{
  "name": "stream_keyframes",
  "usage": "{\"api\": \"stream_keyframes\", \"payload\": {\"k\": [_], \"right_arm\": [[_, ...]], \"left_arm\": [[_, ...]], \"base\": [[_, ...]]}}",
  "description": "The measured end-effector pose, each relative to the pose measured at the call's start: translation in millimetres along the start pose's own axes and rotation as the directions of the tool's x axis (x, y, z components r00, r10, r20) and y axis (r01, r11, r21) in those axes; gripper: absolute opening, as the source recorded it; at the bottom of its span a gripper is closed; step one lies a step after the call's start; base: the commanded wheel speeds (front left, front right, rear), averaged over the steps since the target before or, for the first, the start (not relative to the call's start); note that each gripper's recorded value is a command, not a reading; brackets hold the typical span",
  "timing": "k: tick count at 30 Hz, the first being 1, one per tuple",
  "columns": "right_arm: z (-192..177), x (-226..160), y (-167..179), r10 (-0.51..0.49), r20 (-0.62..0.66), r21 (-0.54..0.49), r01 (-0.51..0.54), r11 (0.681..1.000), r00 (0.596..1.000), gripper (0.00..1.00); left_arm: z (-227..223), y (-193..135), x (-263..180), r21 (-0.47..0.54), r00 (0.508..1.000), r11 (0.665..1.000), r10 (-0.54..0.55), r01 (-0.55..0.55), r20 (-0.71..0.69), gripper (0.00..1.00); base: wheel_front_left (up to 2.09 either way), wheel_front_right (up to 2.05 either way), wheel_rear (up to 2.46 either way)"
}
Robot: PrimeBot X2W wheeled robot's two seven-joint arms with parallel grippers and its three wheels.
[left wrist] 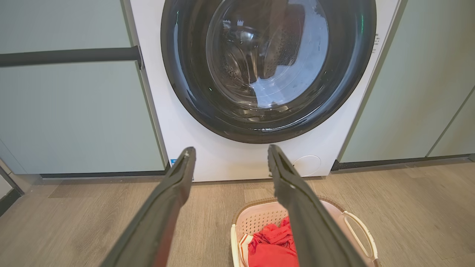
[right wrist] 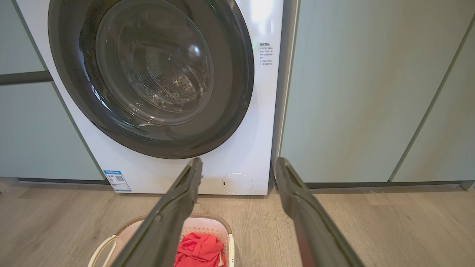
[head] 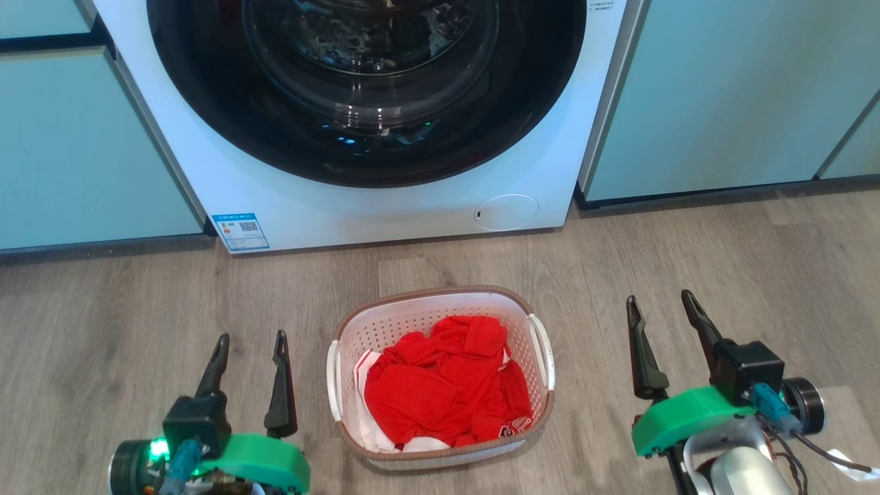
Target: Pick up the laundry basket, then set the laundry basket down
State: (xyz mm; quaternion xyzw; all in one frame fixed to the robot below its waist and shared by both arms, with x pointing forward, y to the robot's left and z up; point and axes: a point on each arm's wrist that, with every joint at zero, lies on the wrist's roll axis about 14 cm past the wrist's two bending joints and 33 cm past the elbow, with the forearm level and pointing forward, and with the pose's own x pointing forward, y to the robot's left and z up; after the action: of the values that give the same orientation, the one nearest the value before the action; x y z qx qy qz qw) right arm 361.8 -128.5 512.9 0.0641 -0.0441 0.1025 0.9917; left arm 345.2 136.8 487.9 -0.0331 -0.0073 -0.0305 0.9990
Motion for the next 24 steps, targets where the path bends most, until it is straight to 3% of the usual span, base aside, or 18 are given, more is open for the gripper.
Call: {"api": "stream_keyframes", "payload": {"k": [24], "right_arm": [[-14, 3, -4, -0.008, -0.041, 0.008, 0.009, 1.000, 0.999, 1.00]], "left_arm": [[-12, 1, 3, -0.004, 0.999, 1.000, 0.004, -0.004, -0.039, 1.00]], "base": [[0.00, 0.00, 0.00]]}}
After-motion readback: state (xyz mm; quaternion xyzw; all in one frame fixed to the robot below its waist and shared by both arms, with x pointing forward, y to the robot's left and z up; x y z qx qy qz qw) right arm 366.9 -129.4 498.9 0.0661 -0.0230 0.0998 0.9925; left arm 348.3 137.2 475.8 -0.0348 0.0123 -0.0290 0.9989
